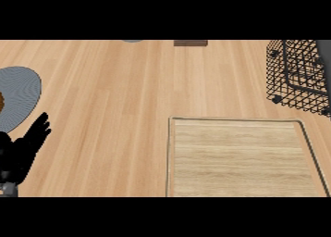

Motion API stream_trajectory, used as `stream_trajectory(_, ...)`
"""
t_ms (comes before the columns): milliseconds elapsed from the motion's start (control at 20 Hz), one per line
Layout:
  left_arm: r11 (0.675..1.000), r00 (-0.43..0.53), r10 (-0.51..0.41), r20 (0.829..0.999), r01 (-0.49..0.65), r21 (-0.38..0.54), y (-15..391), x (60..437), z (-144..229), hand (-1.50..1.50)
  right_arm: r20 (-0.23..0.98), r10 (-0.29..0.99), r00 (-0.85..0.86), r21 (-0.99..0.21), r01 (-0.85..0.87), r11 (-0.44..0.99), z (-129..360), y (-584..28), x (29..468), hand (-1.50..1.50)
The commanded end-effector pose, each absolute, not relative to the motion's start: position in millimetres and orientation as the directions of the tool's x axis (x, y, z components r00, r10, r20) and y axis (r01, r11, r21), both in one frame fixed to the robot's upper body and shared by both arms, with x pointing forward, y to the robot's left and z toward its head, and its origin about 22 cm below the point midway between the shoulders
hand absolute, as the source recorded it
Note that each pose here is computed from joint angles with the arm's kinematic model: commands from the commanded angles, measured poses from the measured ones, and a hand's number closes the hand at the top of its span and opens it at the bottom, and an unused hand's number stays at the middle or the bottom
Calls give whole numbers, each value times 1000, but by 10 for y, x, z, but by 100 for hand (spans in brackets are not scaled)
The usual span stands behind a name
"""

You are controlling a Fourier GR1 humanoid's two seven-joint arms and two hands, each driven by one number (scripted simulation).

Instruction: Pick the pear from the tray and place it in the tiered basket

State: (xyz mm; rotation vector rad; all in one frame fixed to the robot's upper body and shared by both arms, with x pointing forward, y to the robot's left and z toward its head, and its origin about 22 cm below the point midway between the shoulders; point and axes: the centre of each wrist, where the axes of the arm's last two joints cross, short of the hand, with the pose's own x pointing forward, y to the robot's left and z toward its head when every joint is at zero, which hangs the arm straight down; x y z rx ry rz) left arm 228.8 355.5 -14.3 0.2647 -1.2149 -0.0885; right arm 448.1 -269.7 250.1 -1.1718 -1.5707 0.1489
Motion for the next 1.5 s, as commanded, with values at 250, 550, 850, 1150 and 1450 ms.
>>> stream_trajectory(250, 970, 338, -200, 920, -64, 235, 3492, 2332, -98, 0, 131, 937, 324, -879, 474, -41, 2533, -3371, 4469, 150)
stream_trajectory(550, 967, 341, -217, 914, -51, 249, 3535, 2315, -110, 0, -57, 953, 299, -902, 394, -178, 2627, -3483, 4509, 150)
stream_trajectory(850, 970, 341, -204, 917, -54, 236, 3420, 2240, -105, 0, -127, 948, 292, -905, 358, -231, 2862, -3516, 4529, 150)
stream_trajectory(1150, 971, 333, -207, 920, -48, 235, 3585, 2482, -50, 0, -153, 946, 284, -931, 280, -234, 2836, -3747, 4477, 150)
stream_trajectory(1450, 968, 331, -210, 920, -62, 243, 3532, 2472, -48, 0, -84, 881, 466, -996, -30, -80, 2653, -3832, 4479, -150)
